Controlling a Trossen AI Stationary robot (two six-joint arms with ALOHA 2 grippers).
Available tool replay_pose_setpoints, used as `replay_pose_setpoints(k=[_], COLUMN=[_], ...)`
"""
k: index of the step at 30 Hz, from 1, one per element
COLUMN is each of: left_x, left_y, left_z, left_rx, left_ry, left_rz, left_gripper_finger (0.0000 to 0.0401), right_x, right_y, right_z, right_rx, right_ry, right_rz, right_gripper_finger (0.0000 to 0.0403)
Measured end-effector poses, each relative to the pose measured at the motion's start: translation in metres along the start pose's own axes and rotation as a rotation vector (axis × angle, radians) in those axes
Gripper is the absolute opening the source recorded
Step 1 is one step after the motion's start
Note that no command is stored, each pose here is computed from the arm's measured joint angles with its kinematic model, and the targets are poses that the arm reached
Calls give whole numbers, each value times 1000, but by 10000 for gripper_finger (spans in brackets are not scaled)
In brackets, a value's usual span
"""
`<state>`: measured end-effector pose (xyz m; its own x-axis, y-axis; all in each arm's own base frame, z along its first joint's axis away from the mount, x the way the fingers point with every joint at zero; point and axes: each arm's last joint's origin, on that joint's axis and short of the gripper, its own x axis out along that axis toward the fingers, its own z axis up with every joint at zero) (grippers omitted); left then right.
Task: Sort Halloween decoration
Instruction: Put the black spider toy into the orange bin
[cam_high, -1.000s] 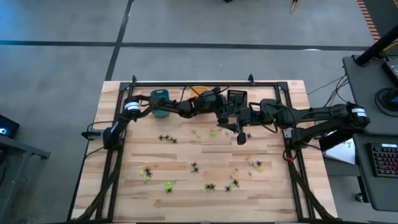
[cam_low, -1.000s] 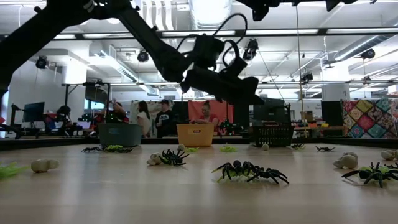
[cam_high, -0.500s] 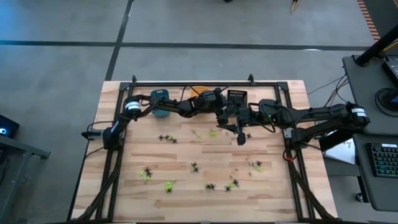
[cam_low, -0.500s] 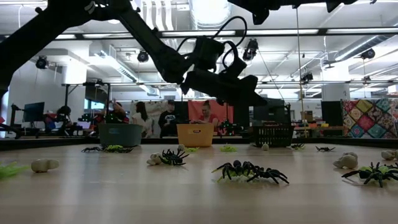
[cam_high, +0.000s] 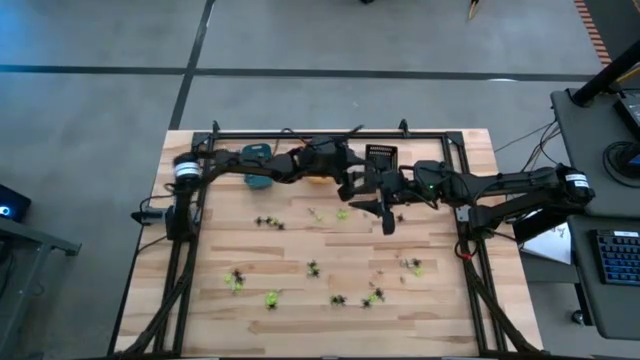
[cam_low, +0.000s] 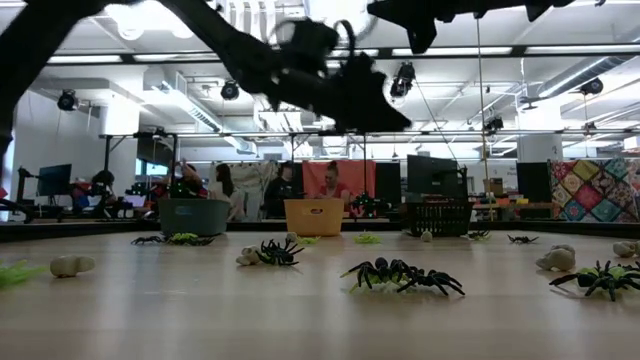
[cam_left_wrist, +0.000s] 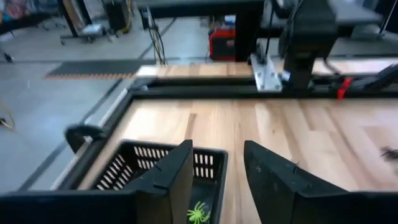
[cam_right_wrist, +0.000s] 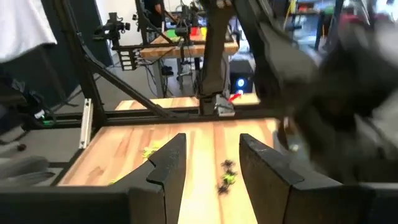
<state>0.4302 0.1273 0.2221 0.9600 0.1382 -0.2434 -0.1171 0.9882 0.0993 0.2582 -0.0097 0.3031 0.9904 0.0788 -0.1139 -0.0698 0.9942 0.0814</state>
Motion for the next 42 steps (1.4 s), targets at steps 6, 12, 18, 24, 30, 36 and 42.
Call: replay_pose_setpoints(k=[6, 12, 18, 24, 30, 36, 42], left_x=[-66, -128, -179, -213, -225, -224, -223], left_y=[-9, -19, -28, -33, -35, -35, -35], left_z=[18, 24, 22, 18, 15, 13, 12], left_rx=[25, 6, -38, -54, -51, -52, -36], left_ry=[-56, -124, -220, -286, -310, -298, -294], left_rz=[8, 11, 15, 23, 25, 25, 27], left_gripper_finger=[109, 105, 105, 105, 105, 105, 105], right_x=[-1, -4, -8, -5, 3, 12, 33], right_y=[0, -4, -7, -10, -13, -18, -23], right_z=[-8, -24, -47, -63, -79, -102, -122], right_rx=[160, 448, 641, 722, 750, 675, 595], right_ry=[82, 246, 513, 806, 1085, 1372, 1493], right_rz=[-9, -81, -238, -413, -554, -746, -766], right_gripper_finger=[130, 128, 121, 114, 113, 112, 112])
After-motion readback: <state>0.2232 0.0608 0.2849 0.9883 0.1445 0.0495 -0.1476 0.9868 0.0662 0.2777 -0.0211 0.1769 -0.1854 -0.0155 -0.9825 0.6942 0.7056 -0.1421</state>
